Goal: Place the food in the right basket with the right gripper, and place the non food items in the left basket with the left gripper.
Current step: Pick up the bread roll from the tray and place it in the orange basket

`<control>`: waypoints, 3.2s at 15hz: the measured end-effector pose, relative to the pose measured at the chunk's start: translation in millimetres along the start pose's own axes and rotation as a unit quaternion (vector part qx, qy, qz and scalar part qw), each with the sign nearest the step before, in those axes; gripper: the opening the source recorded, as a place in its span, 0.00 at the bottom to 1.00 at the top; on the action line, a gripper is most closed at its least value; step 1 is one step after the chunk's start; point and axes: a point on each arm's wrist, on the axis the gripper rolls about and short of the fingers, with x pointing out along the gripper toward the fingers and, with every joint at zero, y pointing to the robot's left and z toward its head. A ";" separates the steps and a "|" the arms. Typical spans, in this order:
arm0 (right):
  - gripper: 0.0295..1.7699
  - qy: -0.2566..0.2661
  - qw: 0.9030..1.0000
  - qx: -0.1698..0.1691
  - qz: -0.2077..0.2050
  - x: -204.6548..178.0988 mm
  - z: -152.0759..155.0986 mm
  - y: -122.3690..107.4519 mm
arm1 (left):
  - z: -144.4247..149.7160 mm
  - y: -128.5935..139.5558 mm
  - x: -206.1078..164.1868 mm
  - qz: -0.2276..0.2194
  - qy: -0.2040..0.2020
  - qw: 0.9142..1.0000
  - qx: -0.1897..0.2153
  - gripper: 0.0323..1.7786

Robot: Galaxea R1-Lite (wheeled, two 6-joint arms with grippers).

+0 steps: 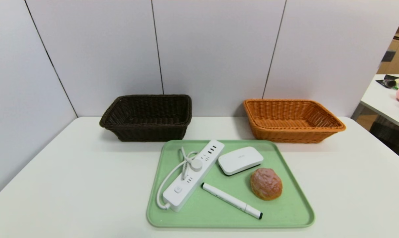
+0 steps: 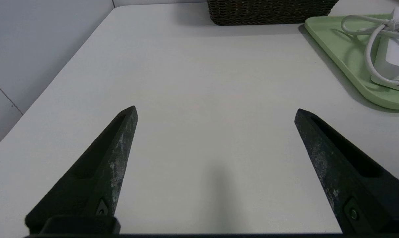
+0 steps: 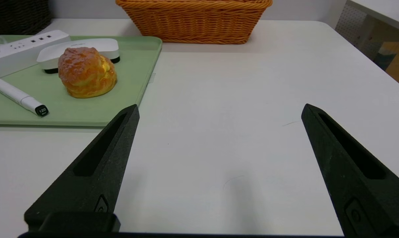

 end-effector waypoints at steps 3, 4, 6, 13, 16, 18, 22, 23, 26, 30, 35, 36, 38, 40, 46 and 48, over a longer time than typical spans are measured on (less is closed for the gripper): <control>0.96 -0.001 1.000 -0.003 0.002 0.0 0.2 0.1 | 0.0 0.0 0.0 0.000 0.000 1.000 0.000 0.95; 0.96 0.000 1.000 -0.001 0.001 0.0 0.1 0.0 | 0.0 0.0 0.0 0.000 0.000 1.000 0.002 0.95; 0.96 0.006 1.000 -0.001 0.001 -0.1 -0.5 0.0 | -0.1 0.0 0.0 0.001 0.001 1.000 0.010 0.95; 0.96 0.017 0.999 -0.028 0.043 -10.2 41.6 1.4 | 45.7 -1.2 -10.9 -0.031 0.001 0.999 0.015 0.95; 0.96 0.015 0.996 -0.033 0.075 -10.1 114.7 1.9 | 97.3 -2.4 -3.6 -0.065 0.008 0.998 0.014 0.95; 0.96 0.009 0.996 -0.034 0.085 0.1 174.7 1.5 | 138.9 -2.8 11.3 -0.081 0.014 0.997 0.014 0.95; 0.96 0.058 0.993 -0.029 0.095 51.9 260.8 0.9 | 208.7 -2.6 64.4 -0.090 0.041 0.995 0.012 0.95; 0.96 0.091 0.991 -0.025 0.098 72.0 269.8 1.0 | 220.5 -2.8 79.8 -0.093 0.055 0.994 0.010 0.95; 0.96 0.193 0.976 -0.009 0.104 132.4 268.7 5.8 | 234.8 -8.0 128.7 -0.103 0.130 0.986 0.007 0.95; 0.96 0.288 0.952 0.023 0.099 192.4 247.0 33.6 | 223.9 -35.1 173.9 -0.102 0.200 0.974 0.023 0.95; 0.96 0.381 0.920 0.044 0.083 222.5 212.5 84.2 | 200.9 -75.3 190.9 -0.111 0.259 0.959 0.001 0.95; 0.96 0.403 0.911 0.036 0.081 224.9 204.9 90.5 | 195.6 -78.2 193.0 -0.113 0.269 0.956 0.007 0.95; 0.96 0.437 0.896 0.040 0.070 233.3 189.9 100.7 | 189.3 -81.8 197.2 -0.119 0.276 0.954 0.019 0.95; 0.96 0.465 0.881 0.066 0.051 242.1 175.9 111.9 | 186.8 -85.3 201.6 -0.132 0.264 0.955 0.032 0.95; 0.96 0.536 0.840 0.082 0.017 262.7 133.8 143.6 | 172.5 -94.8 210.2 -0.156 0.260 0.951 0.062 0.95; 0.96 0.551 0.831 0.070 0.015 267.8 121.8 152.3 | 172.2 -95.6 211.0 -0.157 0.261 0.950 0.062 0.95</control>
